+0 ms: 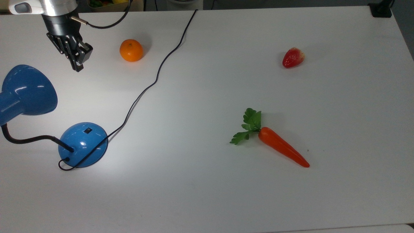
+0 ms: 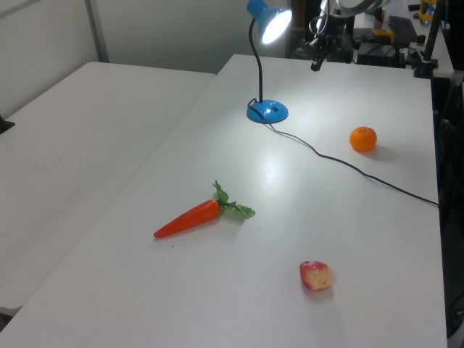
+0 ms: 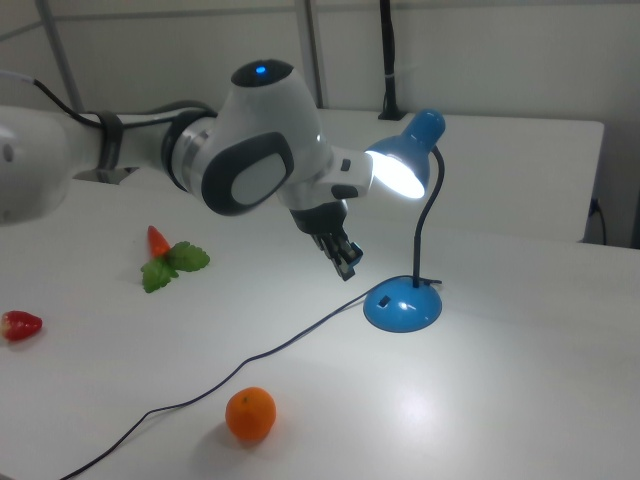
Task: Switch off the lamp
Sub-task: 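Move the gripper down toward the blue lamp base's switch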
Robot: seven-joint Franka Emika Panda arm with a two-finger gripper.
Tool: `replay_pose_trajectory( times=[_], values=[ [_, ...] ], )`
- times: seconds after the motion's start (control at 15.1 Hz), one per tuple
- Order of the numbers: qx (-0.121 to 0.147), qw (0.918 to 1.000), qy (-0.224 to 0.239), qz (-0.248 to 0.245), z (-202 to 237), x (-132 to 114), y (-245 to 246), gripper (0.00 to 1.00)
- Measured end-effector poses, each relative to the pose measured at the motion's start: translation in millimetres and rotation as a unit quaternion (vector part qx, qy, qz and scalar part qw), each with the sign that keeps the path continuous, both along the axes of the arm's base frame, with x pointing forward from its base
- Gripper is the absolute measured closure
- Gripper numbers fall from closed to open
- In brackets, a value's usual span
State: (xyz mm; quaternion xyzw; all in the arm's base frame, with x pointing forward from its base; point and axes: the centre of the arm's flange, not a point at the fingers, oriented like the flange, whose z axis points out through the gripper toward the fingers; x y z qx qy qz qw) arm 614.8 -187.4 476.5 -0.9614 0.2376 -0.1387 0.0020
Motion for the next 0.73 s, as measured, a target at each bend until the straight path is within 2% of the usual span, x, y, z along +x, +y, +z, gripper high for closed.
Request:
replay_pose_trajectory(
  times=[0.33,0.46,0.73],
  values=[
    [-0.015,0.9982,-0.036,-0.046,-40.9,28.6,10.9,0.90],
    [-0.017,0.9978,-0.035,-0.054,-55.3,34.8,13.7,0.90],
    [-0.035,0.9954,-0.067,-0.058,-71.0,53.6,18.3,0.89]
  ],
)
